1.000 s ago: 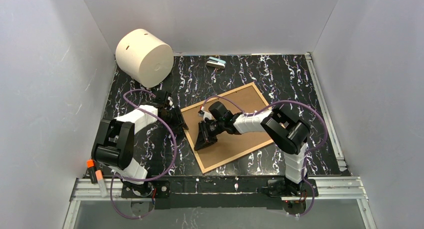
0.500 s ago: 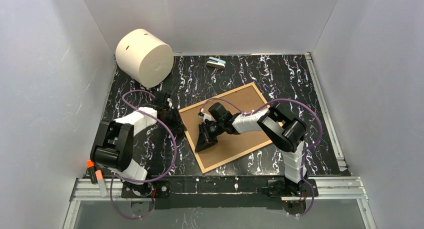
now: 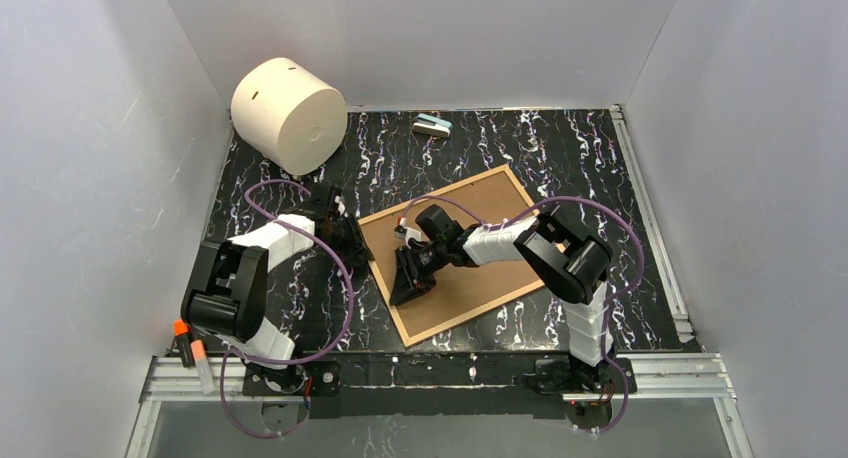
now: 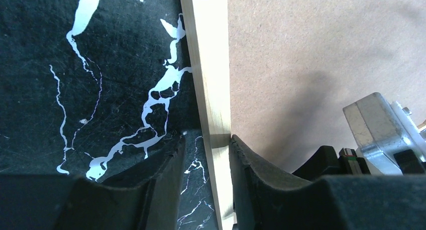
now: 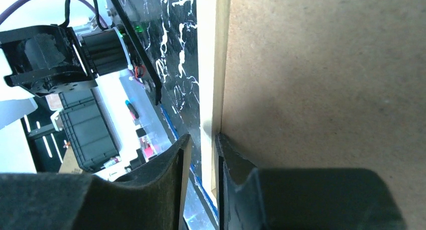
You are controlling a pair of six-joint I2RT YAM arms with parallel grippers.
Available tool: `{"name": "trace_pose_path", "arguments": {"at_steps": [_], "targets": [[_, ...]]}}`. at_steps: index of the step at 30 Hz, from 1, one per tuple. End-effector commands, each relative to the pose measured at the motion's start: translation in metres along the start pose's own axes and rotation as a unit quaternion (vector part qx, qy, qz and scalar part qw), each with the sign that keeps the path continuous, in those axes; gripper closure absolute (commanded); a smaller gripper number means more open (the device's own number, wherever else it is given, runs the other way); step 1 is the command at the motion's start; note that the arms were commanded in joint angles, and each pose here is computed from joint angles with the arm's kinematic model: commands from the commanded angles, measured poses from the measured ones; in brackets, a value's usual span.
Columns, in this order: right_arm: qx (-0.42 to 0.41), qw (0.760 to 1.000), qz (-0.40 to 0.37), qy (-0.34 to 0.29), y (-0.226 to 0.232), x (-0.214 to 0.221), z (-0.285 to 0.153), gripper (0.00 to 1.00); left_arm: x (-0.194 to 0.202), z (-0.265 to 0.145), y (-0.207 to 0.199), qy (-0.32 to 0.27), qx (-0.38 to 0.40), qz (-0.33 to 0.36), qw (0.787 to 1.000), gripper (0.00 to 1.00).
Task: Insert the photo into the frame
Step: Install the photo frame at the center of the board, then adjust the photo frame at the center of the board.
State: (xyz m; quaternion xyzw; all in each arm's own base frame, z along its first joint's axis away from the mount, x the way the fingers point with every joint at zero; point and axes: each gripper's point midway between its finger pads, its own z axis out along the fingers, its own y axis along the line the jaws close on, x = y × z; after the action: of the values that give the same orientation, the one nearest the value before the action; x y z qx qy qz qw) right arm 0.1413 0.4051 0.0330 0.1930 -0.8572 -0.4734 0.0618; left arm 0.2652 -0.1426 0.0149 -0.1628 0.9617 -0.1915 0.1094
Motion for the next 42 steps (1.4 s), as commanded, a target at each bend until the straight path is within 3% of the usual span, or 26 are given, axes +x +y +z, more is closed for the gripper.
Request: {"name": "trace_pose_path", "arguments": {"at_steps": [1, 5, 9, 13, 17, 20, 23, 28, 31, 35, 42], "targets": [[0.137, 0.989, 0.046, 0.029, -0.083, 0.035, 0.006, 0.64, 0.037, 0.021, 0.068, 0.051, -0.127, 0.006, 0.991, 0.64], [0.152, 0.986, 0.055, 0.029, -0.092, 0.038, 0.006, 0.57, 0.038, 0.022, 0.069, 0.054, -0.13, 0.006, 0.99, 0.64], [0.181, 0.982, 0.052, 0.006, -0.095, 0.029, -0.001, 0.42, 0.036, 0.022, 0.066, 0.053, -0.126, 0.007, 0.991, 0.64], [0.184, 0.979, 0.033, -0.078, -0.066, -0.019, -0.038, 0.35, 0.025, 0.016, 0.056, 0.043, -0.116, 0.014, 0.992, 0.63], [0.185, 0.962, 0.054, -0.194, -0.047, -0.073, -0.112, 0.34, 0.017, 0.009, 0.048, 0.031, -0.106, 0.023, 0.994, 0.56], [0.221, 0.93, 0.078, -0.283, -0.059, -0.102, -0.178, 0.34, 0.016, 0.008, 0.042, 0.027, -0.09, 0.028, 0.995, 0.48], [0.293, 0.881, 0.132, -0.346, -0.1, -0.109, -0.248, 0.31, 0.018, 0.007, 0.038, 0.026, -0.077, 0.026, 0.996, 0.41], [0.427, 0.793, 0.235, -0.366, -0.185, -0.082, -0.339, 0.24, 0.011, 0.005, 0.021, 0.021, -0.04, 0.031, 0.998, 0.25], [0.476, 0.764, 0.254, -0.354, -0.215, -0.07, -0.363, 0.13, 0.008, 0.009, 0.012, 0.033, -0.023, 0.048, 0.998, 0.19], [0.473, 0.764, 0.275, -0.343, -0.236, -0.065, -0.374, 0.08, 0.003, 0.015, 0.001, 0.049, -0.004, 0.055, 0.997, 0.17], [0.415, 0.81, 0.279, -0.306, -0.234, -0.059, -0.347, 0.08, -0.015, 0.024, -0.021, 0.051, 0.025, 0.061, 0.997, 0.17]]}}
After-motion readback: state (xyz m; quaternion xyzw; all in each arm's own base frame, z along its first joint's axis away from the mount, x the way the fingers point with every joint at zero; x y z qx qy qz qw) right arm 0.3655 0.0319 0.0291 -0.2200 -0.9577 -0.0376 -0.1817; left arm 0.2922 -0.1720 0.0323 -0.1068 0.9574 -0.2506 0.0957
